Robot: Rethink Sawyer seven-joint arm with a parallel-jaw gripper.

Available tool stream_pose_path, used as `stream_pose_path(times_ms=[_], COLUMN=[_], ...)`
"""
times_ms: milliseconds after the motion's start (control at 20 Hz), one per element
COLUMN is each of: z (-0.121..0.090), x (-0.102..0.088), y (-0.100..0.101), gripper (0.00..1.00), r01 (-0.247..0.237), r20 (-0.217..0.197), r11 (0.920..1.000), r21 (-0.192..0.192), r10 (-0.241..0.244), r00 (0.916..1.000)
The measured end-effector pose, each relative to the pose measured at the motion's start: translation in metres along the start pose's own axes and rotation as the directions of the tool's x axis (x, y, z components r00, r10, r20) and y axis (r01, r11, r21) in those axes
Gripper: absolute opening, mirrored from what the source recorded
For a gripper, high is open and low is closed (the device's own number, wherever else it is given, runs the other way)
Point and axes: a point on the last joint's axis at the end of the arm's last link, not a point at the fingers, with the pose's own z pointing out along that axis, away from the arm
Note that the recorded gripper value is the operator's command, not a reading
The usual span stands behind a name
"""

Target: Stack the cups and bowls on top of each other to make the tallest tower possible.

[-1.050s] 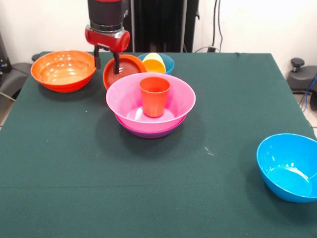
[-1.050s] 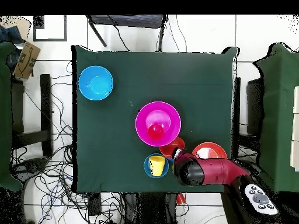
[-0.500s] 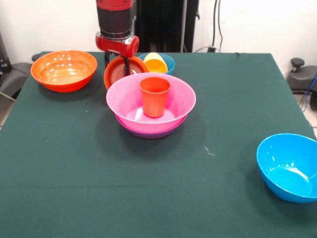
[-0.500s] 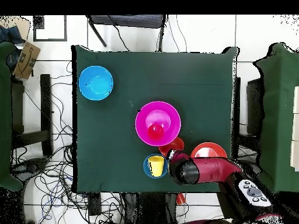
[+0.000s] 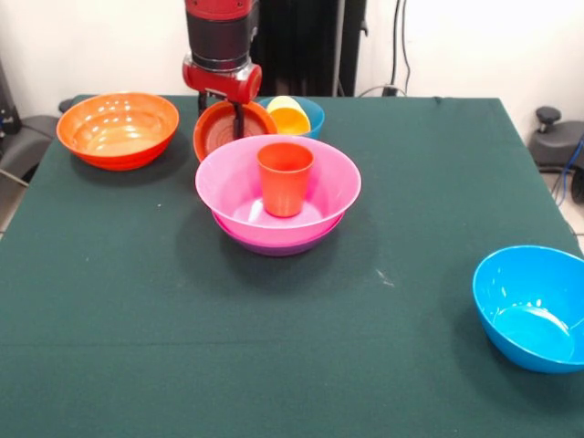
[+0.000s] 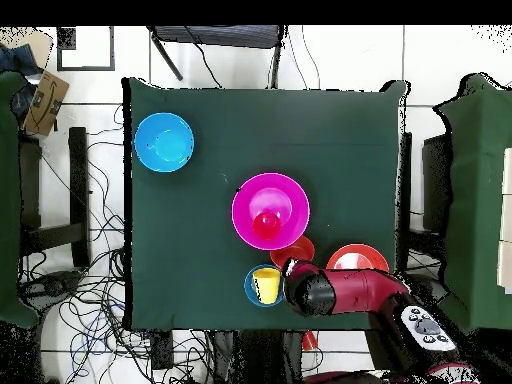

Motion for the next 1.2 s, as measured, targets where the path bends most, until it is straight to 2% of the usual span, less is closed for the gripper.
stream_pose_path(times_ms=[200, 250, 850, 1000, 1200], z=[0.0, 0.0002, -0.0002, -0.0006, -0.0047], x=[-0.0001, 0.0, -0.0011, -0.001, -0.0001], y=[0.0006, 0.0004, 0.0008, 0.0013, 0.0036], gripper=[1.0, 0.0, 0.0, 0.0, 0.0], r01=[-0.002, 0.0, -0.01, -0.018, -0.042], r20=[0.0, 0.0, -0.001, -0.009, -0.041], r11=[1.0, 0.9999, 0.9998, 0.9996, 0.9987], r21=[0.006, 0.013, 0.019, 0.021, 0.03], r10=[0.002, 0.0, 0.01, 0.018, 0.043], r00=[1.0, 1.0, 0.9999, 0.9998, 0.9982])
